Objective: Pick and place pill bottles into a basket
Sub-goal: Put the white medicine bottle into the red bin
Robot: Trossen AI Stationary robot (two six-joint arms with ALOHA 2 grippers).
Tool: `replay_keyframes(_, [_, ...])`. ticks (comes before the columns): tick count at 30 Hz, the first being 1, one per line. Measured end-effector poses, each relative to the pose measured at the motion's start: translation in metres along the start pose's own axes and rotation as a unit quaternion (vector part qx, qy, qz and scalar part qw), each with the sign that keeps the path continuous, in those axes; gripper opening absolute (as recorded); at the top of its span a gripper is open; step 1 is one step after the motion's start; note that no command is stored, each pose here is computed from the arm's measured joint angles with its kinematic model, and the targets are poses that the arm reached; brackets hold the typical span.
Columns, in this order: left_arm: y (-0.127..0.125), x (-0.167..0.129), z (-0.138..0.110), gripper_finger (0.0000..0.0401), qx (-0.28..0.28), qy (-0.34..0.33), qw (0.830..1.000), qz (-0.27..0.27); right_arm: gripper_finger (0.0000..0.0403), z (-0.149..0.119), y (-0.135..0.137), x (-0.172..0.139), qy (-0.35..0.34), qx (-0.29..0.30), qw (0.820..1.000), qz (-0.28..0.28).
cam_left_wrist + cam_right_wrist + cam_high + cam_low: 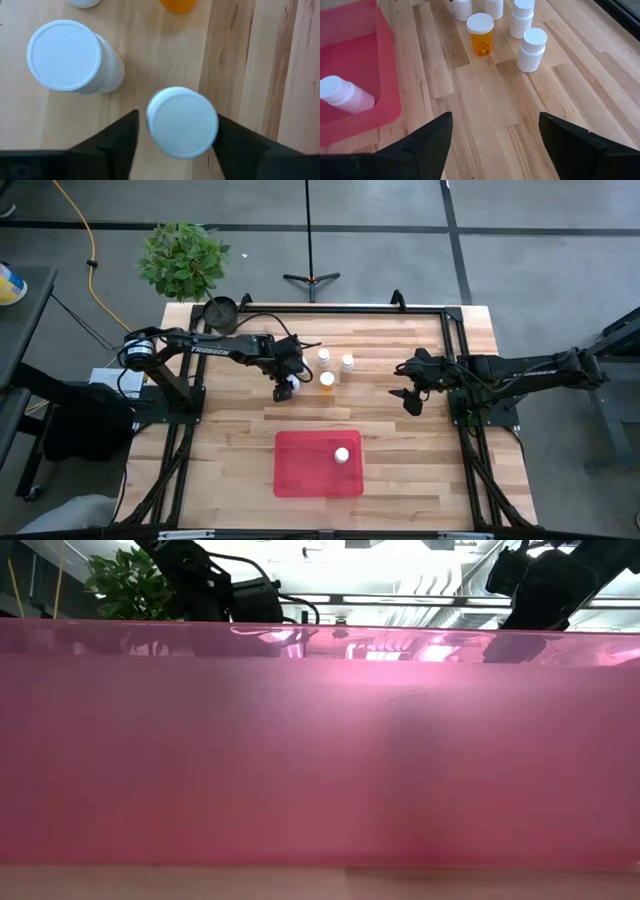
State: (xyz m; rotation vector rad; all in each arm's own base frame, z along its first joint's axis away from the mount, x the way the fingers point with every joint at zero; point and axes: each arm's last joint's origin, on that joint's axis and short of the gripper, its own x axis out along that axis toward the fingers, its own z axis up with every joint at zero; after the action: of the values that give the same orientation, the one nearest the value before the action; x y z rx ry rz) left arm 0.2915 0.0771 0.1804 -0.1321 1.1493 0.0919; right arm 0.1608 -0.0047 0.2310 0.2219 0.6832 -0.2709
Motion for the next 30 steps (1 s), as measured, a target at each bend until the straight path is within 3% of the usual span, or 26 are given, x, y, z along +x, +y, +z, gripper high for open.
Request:
replay_keyframes(4, [0.000, -0.001, 0.001, 0.0190, 0.005, -0.004, 1.000, 0.001, 0.0287, 0.000, 0.000, 0.000, 0.000, 0.000, 1.000, 0.000])
replay_keyframes(22, [0.000, -0.003, 0.002, 0.0190, 0.018, -0.006, 1.000, -0.006, 0.0287, 0.000, 0.000, 0.000, 0.000, 0.005, 1.000, 0.002])
replay_keyframes(30, [-0.002, -0.026, 0.013, 0.0190, 0.021, -0.013, 1.000, -0.014, 0.0287, 0.000, 0.001, 0.000, 0.004, 0.008, 1.000, 0.014])
